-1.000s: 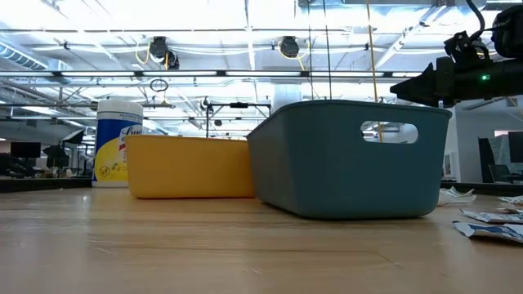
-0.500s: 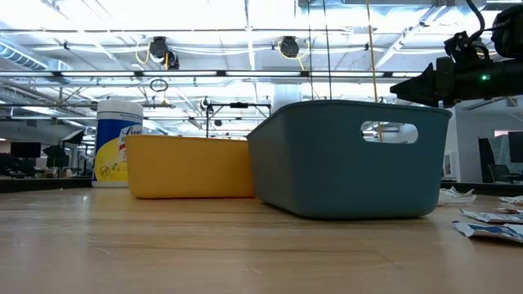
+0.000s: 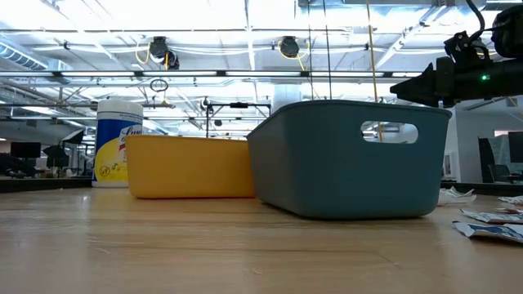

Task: Pick & Place First Aid Supplies
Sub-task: Put the black towelette pack into the yellow bin

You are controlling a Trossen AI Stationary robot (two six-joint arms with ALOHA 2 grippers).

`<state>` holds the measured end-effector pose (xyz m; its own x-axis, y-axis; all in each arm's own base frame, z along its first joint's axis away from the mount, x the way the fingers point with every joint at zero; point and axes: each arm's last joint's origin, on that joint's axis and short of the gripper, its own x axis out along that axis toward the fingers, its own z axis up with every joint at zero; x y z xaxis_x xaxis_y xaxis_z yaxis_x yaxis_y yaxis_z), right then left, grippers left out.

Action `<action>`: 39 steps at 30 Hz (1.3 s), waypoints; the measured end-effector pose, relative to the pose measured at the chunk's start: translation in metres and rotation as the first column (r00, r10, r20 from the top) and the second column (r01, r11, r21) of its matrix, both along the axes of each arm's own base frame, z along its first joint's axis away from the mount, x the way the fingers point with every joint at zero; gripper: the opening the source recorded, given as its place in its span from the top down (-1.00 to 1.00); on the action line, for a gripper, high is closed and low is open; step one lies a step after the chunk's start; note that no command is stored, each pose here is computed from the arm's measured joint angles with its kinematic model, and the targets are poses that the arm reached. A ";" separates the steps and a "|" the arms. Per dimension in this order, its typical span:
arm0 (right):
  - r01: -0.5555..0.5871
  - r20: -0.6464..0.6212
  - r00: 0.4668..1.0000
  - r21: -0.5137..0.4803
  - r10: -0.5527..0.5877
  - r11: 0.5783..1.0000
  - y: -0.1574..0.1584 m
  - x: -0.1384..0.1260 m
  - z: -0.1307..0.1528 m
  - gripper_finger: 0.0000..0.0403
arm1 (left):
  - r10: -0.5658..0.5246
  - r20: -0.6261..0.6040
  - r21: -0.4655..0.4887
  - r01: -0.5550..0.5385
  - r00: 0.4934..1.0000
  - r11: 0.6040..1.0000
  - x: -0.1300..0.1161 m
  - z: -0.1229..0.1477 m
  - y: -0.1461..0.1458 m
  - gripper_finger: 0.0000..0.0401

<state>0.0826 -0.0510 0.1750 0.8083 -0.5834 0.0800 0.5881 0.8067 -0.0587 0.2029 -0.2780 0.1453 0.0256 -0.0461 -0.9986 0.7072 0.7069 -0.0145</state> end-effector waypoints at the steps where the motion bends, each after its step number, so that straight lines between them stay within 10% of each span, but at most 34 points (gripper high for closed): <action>1: 0.000 0.000 1.000 0.000 0.000 1.000 0.000 0.000 0.000 -0.60 | -0.005 -0.001 0.002 0.005 1.000 1.000 0.000 -0.001 -0.001 -0.35; 21: 0.000 0.000 1.000 0.000 0.000 1.000 0.000 0.000 0.000 -0.60 | 0.038 -0.010 0.031 -0.038 0.999 0.999 -0.004 0.009 0.007 0.70; 39: 0.000 0.000 1.000 0.000 0.000 1.000 0.000 0.000 0.000 -0.60 | 0.141 0.004 -0.158 -0.139 0.990 0.978 -0.016 0.105 0.060 0.85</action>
